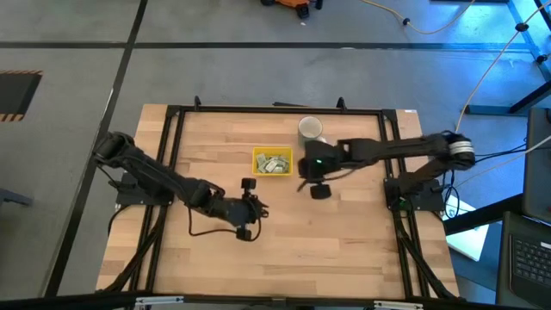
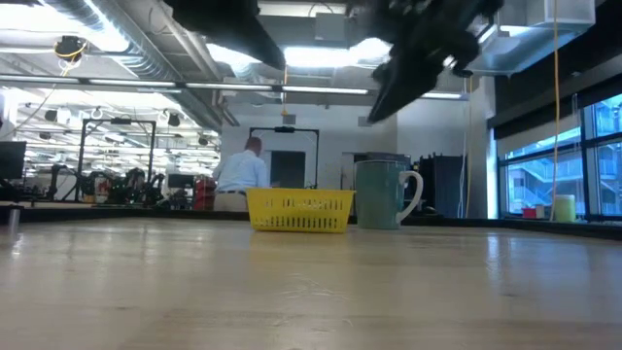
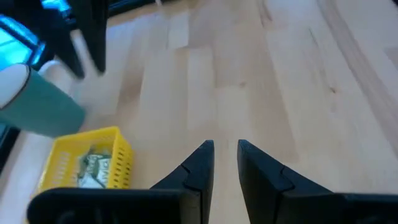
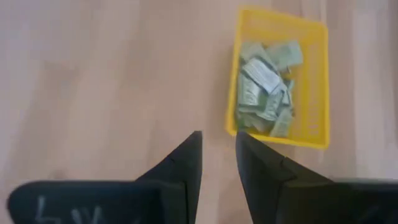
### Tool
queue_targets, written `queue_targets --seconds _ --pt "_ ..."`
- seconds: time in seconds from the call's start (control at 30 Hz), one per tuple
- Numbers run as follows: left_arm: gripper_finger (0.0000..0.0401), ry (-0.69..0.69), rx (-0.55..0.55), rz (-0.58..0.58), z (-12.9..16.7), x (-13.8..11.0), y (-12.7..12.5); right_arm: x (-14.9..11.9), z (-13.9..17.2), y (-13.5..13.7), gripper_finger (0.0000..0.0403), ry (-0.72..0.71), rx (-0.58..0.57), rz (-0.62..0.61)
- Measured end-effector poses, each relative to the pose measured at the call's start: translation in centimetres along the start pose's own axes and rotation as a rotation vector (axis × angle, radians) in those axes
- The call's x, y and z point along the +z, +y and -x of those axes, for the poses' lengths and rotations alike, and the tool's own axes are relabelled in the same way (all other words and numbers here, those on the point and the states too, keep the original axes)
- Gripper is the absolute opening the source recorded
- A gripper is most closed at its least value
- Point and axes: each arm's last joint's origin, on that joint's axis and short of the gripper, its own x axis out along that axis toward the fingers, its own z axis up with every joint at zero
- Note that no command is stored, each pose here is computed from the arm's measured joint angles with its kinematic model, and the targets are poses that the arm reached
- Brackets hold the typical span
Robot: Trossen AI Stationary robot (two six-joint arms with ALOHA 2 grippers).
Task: Pick and place Stevia / Truvia into bins
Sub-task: Return to Home Position
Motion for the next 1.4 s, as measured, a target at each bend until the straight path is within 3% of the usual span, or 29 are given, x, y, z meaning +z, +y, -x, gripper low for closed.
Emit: queue_targets --seconds 0.1,0.27,0.4,0.6,0.87,1.4 --pt "0.0065 -0.009 -0.026 -0.024 0.1 0.3 1.0 -1.0 2.1 1.4 0.0101 -0.072 0.011 -0.015" --pt "0.0065 -0.054 -0.003 -0.065 -0.6 0.9 3.0 -4.8 4.3 3.2 0.0101 -0.239 0.004 -0.057" --pt "0.0065 -0.042 0.006 -0.023 -1.0 0.9 4.7 -7.7 5.7 3.7 0.0101 -0.319 -0.001 -0.122" --pt "0.0065 -0.136 -0.014 0.042 1.3 0.7 6.2 -10.9 7.1 4.2 0.0101 -0.433 -0.019 -0.141" --pt "0.0065 -0.354 -0.046 0.135 3.9 -4.1 7.9 -14.5 6.9 4.8 0.0101 -0.484 -0.043 -0.190" --pt "0.0065 -0.580 0.123 0.291 6.7 -15.3 10.1 -19.6 5.9 5.8 0.0101 -0.620 -0.074 -0.327"
